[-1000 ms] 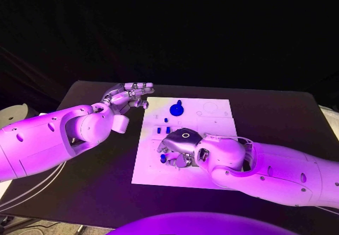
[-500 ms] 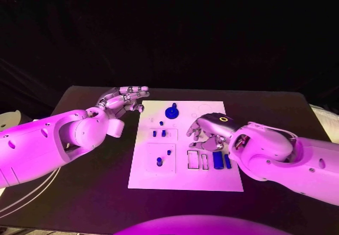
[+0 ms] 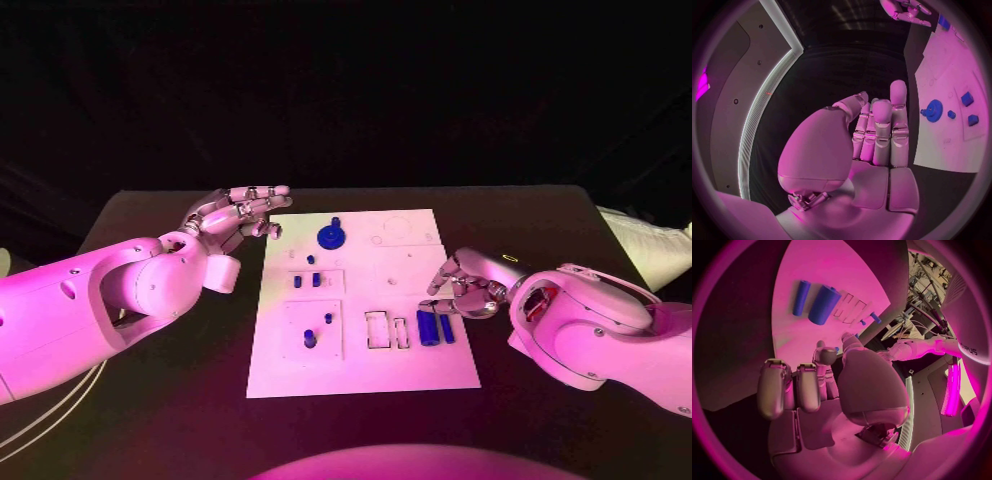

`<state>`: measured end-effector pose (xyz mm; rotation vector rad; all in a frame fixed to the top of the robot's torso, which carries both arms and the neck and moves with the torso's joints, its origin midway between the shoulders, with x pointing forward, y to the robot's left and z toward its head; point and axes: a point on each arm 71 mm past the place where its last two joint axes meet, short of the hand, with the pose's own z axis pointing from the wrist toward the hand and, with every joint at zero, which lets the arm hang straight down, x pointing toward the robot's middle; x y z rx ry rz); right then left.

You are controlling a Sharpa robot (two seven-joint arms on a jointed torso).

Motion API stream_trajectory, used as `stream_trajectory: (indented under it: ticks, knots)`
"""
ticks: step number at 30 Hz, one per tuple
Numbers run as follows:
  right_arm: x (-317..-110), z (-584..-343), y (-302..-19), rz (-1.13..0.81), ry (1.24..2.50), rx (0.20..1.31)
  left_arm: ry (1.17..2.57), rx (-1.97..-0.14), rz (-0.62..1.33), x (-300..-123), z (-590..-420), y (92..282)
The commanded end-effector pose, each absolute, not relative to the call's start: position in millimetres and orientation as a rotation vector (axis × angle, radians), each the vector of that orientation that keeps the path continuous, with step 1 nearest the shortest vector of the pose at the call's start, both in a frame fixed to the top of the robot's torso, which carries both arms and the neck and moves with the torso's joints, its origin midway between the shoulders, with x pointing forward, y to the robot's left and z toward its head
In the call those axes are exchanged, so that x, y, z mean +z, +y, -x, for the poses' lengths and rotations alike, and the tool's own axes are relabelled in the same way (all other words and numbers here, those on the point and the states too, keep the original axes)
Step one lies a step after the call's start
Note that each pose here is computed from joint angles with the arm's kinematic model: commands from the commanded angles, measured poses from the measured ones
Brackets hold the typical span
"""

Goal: Assemble the parts on the task board

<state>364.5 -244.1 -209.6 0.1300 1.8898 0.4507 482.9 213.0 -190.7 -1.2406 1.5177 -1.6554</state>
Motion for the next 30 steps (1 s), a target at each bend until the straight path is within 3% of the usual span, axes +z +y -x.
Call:
stream_trajectory:
  ticks: [1,30]
  knots:
    - [-218,-360,-247,-0.126,1.948,0.363,1.519,-1.684,1.233,-189.6,-481.9,210.1]
    - [-246,-355,-223,0.029,1.996,0.328,1.528,-1.678,1.238,-191.2,-480.9,213.0]
